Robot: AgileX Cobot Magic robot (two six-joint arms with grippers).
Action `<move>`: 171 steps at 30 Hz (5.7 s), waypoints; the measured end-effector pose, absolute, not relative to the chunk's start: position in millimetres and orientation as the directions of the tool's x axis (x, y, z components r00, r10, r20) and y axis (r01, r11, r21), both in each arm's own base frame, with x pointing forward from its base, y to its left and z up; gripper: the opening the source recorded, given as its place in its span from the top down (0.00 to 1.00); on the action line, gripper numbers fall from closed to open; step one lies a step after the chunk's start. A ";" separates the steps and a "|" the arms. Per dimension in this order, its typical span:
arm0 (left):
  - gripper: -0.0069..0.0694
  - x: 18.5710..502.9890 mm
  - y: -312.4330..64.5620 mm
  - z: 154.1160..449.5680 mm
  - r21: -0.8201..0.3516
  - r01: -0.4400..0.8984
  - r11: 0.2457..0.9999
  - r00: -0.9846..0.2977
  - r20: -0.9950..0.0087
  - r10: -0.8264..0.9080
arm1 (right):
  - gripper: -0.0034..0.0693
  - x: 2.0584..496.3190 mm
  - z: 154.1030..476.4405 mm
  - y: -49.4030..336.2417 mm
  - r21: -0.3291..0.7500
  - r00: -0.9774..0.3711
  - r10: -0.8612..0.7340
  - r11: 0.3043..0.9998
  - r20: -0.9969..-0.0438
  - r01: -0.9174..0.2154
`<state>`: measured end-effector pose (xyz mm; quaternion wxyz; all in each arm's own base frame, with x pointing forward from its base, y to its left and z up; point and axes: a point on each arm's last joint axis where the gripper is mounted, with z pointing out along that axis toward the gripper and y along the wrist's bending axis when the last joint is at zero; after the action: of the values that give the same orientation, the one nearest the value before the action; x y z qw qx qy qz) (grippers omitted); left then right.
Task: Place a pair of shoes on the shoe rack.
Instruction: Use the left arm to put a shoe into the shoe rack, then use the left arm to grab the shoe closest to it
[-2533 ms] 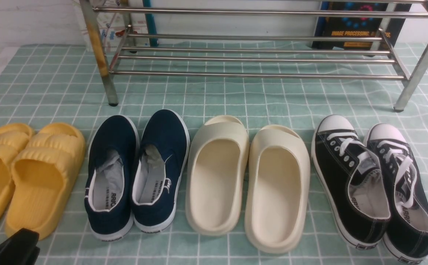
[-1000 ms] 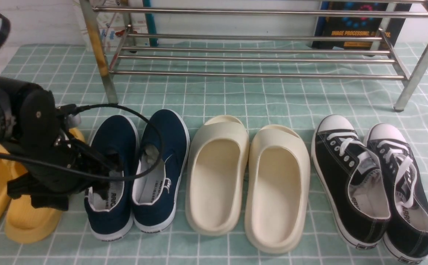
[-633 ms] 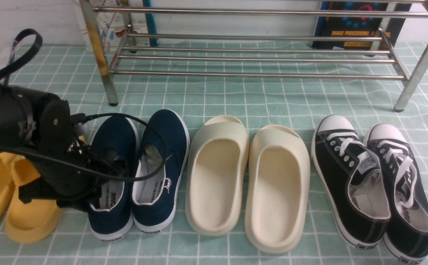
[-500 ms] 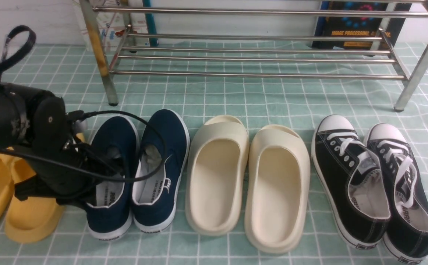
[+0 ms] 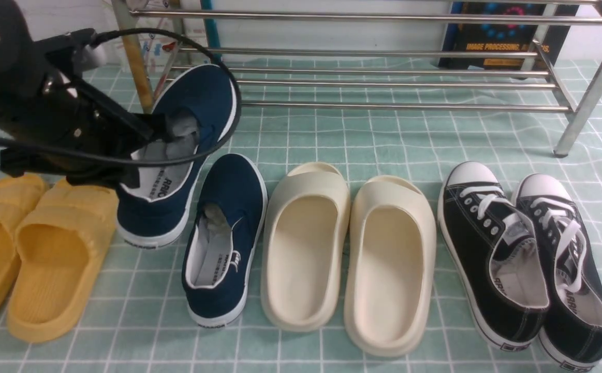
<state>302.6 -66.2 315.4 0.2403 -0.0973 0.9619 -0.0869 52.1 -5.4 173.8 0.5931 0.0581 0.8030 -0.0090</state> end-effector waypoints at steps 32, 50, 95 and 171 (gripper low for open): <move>0.88 479.6 -103.3 274.3 -0.268 -0.131 0.955 -0.789 -0.555 -0.264 | 0.61 52.1 173.8 -5.4 0.055 -0.290 0.083 0.993 -0.954 0.104; 0.88 489.8 -90.1 273.5 -0.286 -0.164 0.944 -0.733 -0.605 -0.311 | 0.61 52.1 173.8 -5.4 0.055 -0.290 0.083 0.993 -0.954 0.104; 0.93 448.9 -116.8 257.2 -0.143 -0.028 0.989 -0.794 -0.598 -0.108 | 0.61 52.1 173.8 -5.4 0.055 -0.290 0.083 0.993 -0.954 0.104; 0.91 305.3 -118.2 217.6 -0.098 -0.027 0.995 -0.983 -0.179 -0.044 | 0.61 52.1 173.8 -5.4 0.055 -0.290 0.083 0.993 -0.954 0.104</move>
<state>305.3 -118.2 217.6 0.0906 -0.0178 0.9946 -0.0476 52.1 -5.4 173.8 0.5931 0.0582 0.8030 -0.0089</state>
